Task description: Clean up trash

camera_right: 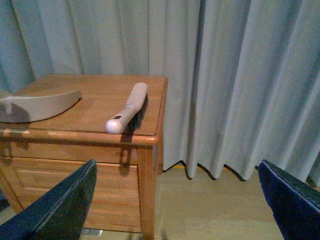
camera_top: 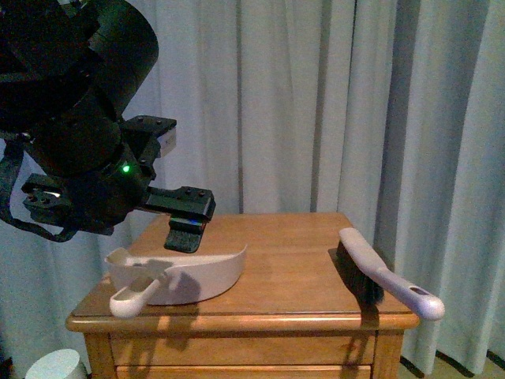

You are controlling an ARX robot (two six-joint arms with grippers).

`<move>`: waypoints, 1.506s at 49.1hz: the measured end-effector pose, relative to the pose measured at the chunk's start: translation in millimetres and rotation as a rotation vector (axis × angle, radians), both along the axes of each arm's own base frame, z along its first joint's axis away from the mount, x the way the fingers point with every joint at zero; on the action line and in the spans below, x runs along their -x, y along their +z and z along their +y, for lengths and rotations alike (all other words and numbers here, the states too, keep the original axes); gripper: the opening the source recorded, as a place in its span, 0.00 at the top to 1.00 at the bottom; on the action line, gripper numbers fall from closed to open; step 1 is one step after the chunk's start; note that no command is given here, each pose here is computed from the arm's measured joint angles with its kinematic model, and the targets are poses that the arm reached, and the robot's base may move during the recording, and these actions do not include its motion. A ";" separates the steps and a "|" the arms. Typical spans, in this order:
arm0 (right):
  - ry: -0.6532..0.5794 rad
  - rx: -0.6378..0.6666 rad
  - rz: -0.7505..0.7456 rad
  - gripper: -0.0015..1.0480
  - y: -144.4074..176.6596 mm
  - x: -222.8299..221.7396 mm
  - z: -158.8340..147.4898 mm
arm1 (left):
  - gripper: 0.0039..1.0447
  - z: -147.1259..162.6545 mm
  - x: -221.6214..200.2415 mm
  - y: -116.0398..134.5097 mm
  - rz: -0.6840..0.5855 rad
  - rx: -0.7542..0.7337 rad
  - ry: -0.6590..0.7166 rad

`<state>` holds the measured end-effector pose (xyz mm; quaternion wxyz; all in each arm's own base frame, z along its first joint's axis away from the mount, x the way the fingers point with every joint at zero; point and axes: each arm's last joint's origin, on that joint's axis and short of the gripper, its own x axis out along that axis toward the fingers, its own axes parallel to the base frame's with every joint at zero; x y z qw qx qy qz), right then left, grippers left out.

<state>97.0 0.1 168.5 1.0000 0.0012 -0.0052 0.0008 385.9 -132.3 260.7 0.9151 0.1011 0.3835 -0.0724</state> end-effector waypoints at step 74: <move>0.000 0.000 0.000 0.07 0.0 0.0 0.0 | 0.73 5.9 -2.9 -60.5 0.075 0.011 -0.001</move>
